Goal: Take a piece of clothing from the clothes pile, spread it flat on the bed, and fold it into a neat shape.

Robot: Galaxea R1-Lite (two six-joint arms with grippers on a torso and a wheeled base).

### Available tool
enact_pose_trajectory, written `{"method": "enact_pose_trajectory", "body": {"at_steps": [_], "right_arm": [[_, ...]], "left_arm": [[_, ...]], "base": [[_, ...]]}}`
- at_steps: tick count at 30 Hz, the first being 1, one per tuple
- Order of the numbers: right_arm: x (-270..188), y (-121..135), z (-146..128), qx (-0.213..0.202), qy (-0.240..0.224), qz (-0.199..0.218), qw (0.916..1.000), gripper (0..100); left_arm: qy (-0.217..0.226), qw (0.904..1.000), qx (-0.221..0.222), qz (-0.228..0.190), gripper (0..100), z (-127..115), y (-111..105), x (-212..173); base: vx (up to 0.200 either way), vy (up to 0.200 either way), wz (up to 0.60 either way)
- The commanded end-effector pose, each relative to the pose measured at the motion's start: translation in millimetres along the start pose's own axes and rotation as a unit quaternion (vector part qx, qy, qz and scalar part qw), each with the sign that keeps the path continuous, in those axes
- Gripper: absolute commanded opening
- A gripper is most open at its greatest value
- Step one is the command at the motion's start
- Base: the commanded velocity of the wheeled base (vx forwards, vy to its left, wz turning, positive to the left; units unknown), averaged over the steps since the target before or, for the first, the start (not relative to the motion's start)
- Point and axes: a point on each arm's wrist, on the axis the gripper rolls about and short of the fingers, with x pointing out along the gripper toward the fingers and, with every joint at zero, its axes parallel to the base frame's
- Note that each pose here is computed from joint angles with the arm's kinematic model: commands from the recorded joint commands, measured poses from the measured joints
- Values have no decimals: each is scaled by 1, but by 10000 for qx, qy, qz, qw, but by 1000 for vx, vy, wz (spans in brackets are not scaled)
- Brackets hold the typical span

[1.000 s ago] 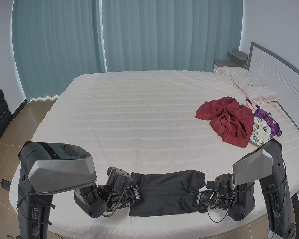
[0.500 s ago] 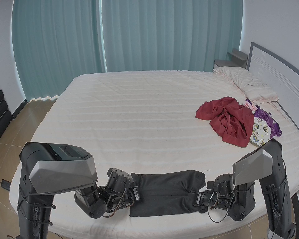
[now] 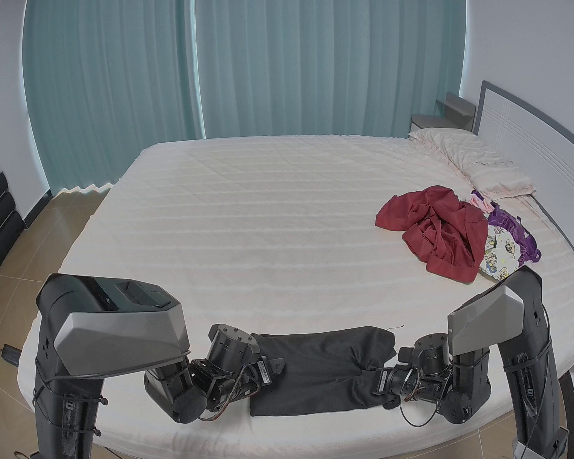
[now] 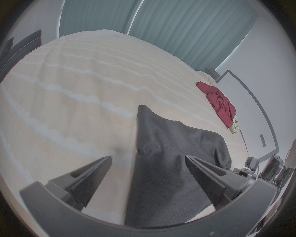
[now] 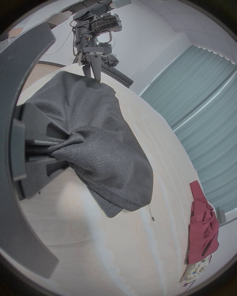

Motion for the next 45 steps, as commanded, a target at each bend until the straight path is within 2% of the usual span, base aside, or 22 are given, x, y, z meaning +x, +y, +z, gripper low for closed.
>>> {"method": "enact_pose_trajectory", "body": {"at_steps": [1, 5, 15, 24, 25, 45], "right_arm": [[0, 1, 1, -10, -46, 34, 10000, 0], [1, 1, 1, -18, -62, 50, 10000, 0], [1, 2, 2, -12, -75, 57, 10000, 0], [2, 1, 2, -12, -72, 64, 10000, 0], [2, 1, 2, -12, -72, 64, 10000, 0], [2, 2, 1, -20, -58, 71, 10000, 0]], "left_arm": [[86, 9996, -29, -285, 100, 0, -2, 0], [82, 9984, -40, -557, 100, 1, -3, 0], [103, 9981, 123, -590, 100, -6, 3, 11], [96, 9966, 213, -788, 100, -12, -6, 11], [84, 9965, 211, -799, 0, -11, -6, 11], [-147, 9948, 191, -988, 0, -13, -3, 4]], "base": [[0, 0, 0], [0, 0, 0], [0, 0, 0], [0, 0, 0], [0, 0, 0], [0, 0, 0]]}}
